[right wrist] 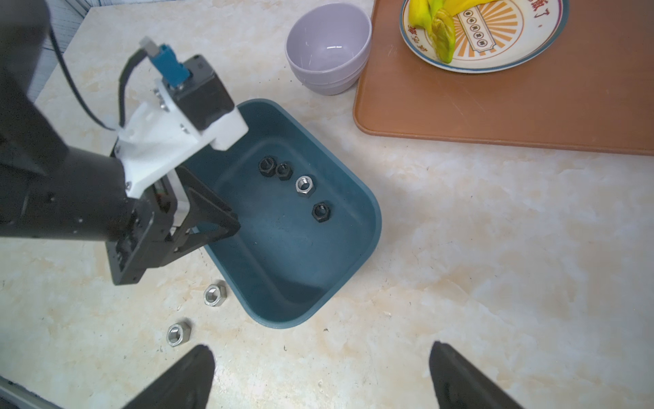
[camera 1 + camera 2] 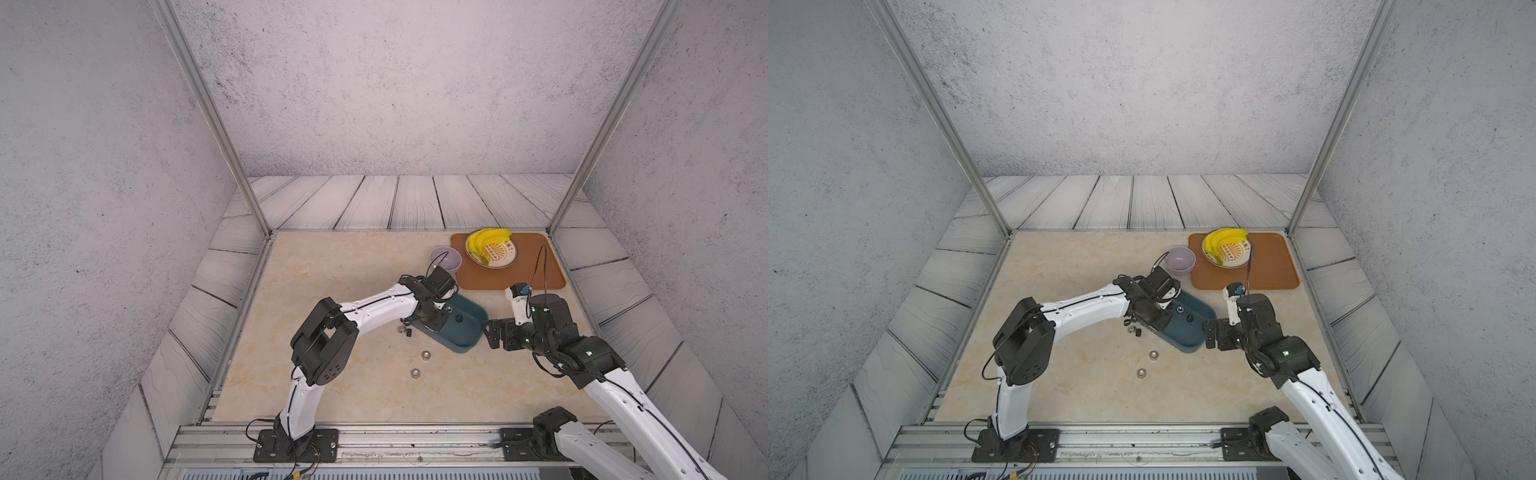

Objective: Put the nuts on the desktop into the storage box
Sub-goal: Move the storage box to the center of the board, then place the nut in the storage box.

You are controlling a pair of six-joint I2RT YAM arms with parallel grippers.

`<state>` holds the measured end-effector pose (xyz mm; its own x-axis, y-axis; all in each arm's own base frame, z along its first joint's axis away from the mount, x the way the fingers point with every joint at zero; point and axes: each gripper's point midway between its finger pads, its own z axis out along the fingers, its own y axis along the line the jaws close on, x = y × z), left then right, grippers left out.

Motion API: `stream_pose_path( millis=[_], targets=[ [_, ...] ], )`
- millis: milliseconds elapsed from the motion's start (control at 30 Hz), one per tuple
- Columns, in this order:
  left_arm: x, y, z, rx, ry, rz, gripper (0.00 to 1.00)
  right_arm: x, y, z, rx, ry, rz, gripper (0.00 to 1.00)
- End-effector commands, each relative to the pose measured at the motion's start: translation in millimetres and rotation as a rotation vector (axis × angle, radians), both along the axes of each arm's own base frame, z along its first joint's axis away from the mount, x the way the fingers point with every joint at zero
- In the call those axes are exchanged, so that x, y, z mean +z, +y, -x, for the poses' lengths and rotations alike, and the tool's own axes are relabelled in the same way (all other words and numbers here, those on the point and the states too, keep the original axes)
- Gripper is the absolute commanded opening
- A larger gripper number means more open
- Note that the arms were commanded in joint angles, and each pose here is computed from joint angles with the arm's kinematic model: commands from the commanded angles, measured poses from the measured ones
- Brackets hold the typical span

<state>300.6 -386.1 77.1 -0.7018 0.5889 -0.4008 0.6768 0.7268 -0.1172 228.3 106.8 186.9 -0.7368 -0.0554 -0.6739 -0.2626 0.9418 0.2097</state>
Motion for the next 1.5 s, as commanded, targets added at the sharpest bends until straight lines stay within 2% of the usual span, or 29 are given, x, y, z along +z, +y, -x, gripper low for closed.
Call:
stream_pose_path(
  millis=[0,167,400,733,867,1033,1233,1467],
  targets=[
    [-4,-5,-12,0.0,-0.011,-0.017,0.21,4,13,5,0.068,0.01,-0.042,0.99],
    [-13,-11,-19,0.005,-0.004,-0.04,0.21,9,24,3,0.098,-0.008,-0.1,0.99],
    [-31,-9,-30,0.045,0.002,-0.095,0.22,-1,29,2,0.107,0.041,-0.116,0.99],
    [-49,-16,-35,0.058,0.026,-0.089,0.23,-23,43,-1,0.106,0.136,-0.178,0.99],
    [-55,-16,-37,0.063,0.035,-0.097,0.28,-31,40,-3,0.089,0.141,-0.165,0.99],
    [-55,-18,-39,0.076,0.034,-0.083,0.41,-35,39,-4,0.084,0.151,-0.156,0.99],
    [-37,-27,-44,0.076,-0.005,-0.02,0.56,-35,38,-3,0.081,0.143,-0.153,0.99],
    [1,-27,-47,0.075,-0.059,0.034,0.6,-25,40,0,0.109,0.135,-0.152,0.99]
  ],
)
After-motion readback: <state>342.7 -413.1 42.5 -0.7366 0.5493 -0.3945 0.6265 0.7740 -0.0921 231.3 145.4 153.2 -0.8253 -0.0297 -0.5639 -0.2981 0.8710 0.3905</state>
